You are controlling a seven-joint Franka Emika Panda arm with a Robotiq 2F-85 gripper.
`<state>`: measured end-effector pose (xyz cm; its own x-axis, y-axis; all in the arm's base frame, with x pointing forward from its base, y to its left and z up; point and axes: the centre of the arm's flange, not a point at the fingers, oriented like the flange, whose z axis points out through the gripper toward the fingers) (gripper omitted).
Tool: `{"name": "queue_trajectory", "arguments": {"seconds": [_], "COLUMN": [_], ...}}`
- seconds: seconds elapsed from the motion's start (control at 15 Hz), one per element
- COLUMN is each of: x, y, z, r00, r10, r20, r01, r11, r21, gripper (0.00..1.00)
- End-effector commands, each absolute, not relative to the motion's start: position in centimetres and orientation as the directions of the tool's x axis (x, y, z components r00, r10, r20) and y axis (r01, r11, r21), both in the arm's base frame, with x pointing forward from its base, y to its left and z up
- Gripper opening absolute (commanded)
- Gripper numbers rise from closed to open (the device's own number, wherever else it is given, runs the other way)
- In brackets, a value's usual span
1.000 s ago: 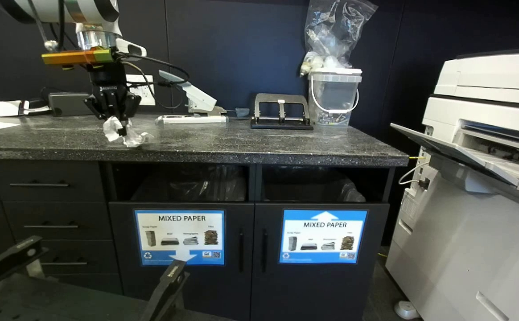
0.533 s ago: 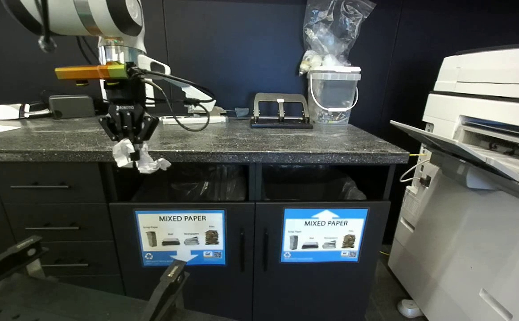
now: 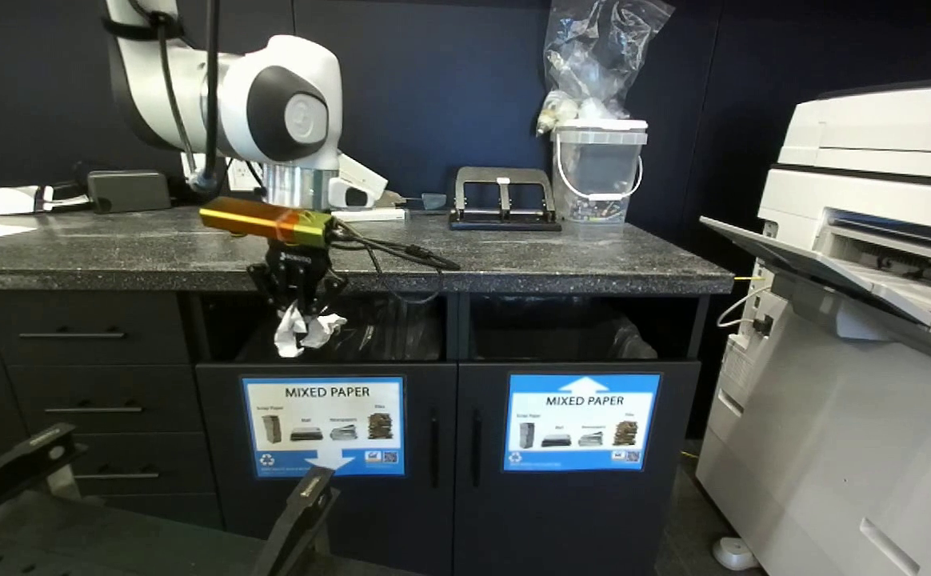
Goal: Put the tissues into the rubbish bin.
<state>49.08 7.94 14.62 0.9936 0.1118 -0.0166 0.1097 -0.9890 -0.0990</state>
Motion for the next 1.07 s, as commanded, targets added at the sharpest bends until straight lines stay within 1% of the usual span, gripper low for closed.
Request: {"name": "queue_trajectory", "arguments": {"seconds": [0.0, 0.2, 0.4, 0.67, 1.0], "x": [51.4, 52.4, 53.8, 55.4, 58.1], "y": [7.1, 7.7, 8.4, 8.1, 8.2], "z": [11.4, 9.8, 8.1, 4.5, 2.0], "r00": [0.973, 0.939, 0.895, 0.841, 0.767], "r10": [0.176, 0.210, 0.235, 0.264, 0.248], "r20": [0.147, 0.274, 0.378, 0.473, 0.592], "r01": [0.202, 0.277, 0.336, 0.405, 0.445], "r11": [-0.962, -0.932, -0.914, -0.887, -0.870], "r21": [-0.185, -0.232, -0.228, -0.224, -0.212], "gripper": [0.13, 0.13, 0.13, 0.13, 0.13]}}
